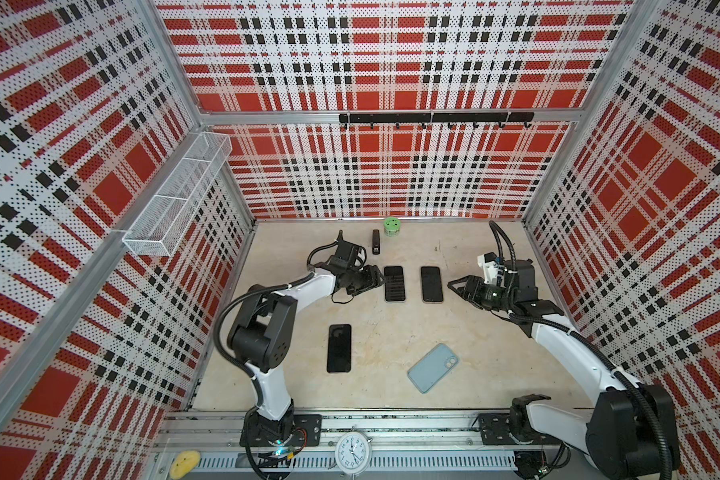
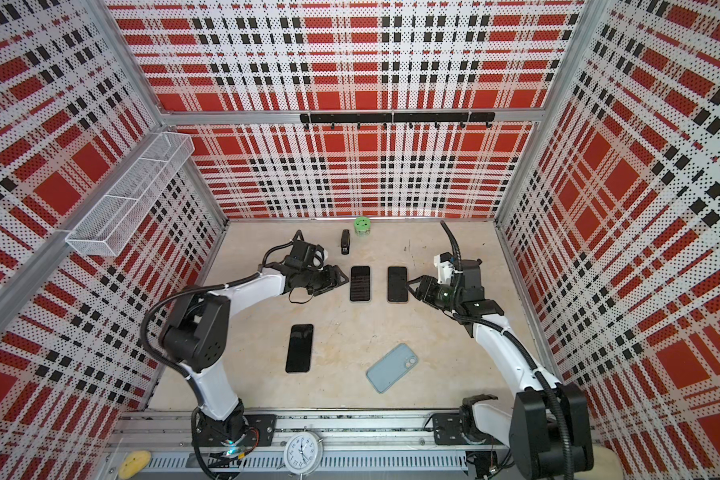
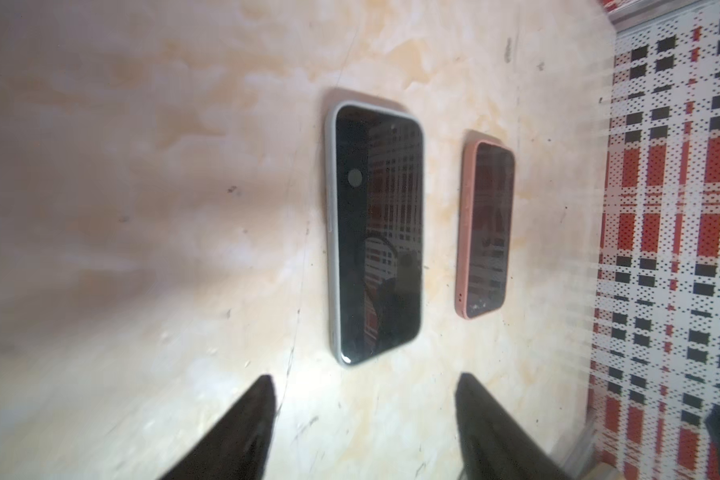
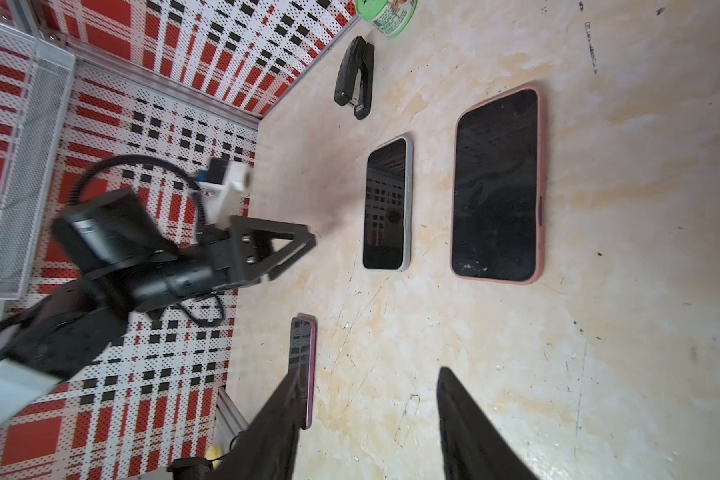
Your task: Put the phone into the phone case
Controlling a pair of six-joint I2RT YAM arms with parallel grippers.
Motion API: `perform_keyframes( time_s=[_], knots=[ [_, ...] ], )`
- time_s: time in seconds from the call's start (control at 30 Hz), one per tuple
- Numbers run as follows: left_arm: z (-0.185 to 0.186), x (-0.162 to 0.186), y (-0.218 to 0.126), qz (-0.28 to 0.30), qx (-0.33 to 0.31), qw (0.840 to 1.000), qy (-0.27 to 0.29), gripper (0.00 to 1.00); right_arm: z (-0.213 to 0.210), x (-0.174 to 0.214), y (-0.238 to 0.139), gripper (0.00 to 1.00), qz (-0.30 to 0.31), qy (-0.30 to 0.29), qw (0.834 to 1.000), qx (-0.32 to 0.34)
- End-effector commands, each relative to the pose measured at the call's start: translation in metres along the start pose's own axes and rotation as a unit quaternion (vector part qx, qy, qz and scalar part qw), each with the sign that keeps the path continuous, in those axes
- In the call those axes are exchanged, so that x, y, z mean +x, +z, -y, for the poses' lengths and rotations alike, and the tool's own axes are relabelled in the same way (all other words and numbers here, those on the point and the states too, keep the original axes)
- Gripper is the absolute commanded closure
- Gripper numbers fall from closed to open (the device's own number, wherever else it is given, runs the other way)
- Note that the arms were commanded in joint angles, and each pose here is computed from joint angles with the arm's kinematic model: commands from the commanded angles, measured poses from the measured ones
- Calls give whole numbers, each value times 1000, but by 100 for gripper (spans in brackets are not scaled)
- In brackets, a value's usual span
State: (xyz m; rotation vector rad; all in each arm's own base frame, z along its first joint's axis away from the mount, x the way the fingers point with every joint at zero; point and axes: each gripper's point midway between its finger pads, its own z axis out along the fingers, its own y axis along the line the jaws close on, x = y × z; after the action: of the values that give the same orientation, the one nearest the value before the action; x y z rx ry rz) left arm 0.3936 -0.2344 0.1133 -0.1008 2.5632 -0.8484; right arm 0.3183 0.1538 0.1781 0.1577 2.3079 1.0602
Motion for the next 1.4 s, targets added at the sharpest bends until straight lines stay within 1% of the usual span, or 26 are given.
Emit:
perform_keyframes(
  time_s=[0.0, 0.03, 0.1, 0.13, 0.2, 0.3, 0.4, 0.53, 0.6, 0.77, 0.87, 1.0, 1.1, 1.33, 1.37],
  knots=[
    [-26, 6, -59, 55, -99, 994, 10, 17, -28, 3, 11, 41, 0, -60, 998, -1],
    [-37, 14, -75, 68, -123, 990, 3, 13, -36, 10, 21, 40, -9, -66, 998, -8],
    [-54, 32, -100, 90, -145, 985, -14, 3, -48, 25, 42, 40, -27, -67, 997, -22],
    [-61, 42, -110, 99, -150, 983, -26, 0, -54, 33, 53, 39, -36, -69, 997, -30],
    [-73, 64, -126, 113, -143, 982, -53, 1, -67, 52, 78, 37, -62, -72, 995, -39],
    [-87, 91, -133, 119, -122, 981, -97, 1, -85, 75, 110, 36, -100, -71, 991, -56],
    [-101, 112, -127, 109, -103, 979, -141, 1, -97, 98, 137, 36, -127, -58, 988, -66],
    [-110, 131, -107, 85, -57, 974, -200, 0, -104, 133, 166, 35, -168, -25, 983, -72],
    [-117, 132, -101, 87, -45, 969, -227, 0, -105, 148, 176, 34, -181, -11, 981, -72],
    [-125, 132, -91, 86, -22, 961, -261, 0, -99, 177, 195, 33, -200, 28, 977, -67],
    [-125, 135, -82, 83, 3, 956, -280, 0, -99, 188, 204, 34, -210, 39, 975, -64],
    [-121, 138, -74, 70, 24, 954, -290, 0, -96, 197, 212, 34, -214, 51, 974, -59],
    [-114, 138, -71, 64, 40, 955, -288, 0, -96, 201, 217, 34, -218, 64, 972, -65],
    [-92, 137, -67, 54, 73, 955, -284, 1, -96, 206, 223, 34, -217, 86, 968, -87],
    [-83, 142, -65, 45, 80, 957, -274, 0, -96, 207, 223, 34, -217, 90, 968, -91]
  ],
)
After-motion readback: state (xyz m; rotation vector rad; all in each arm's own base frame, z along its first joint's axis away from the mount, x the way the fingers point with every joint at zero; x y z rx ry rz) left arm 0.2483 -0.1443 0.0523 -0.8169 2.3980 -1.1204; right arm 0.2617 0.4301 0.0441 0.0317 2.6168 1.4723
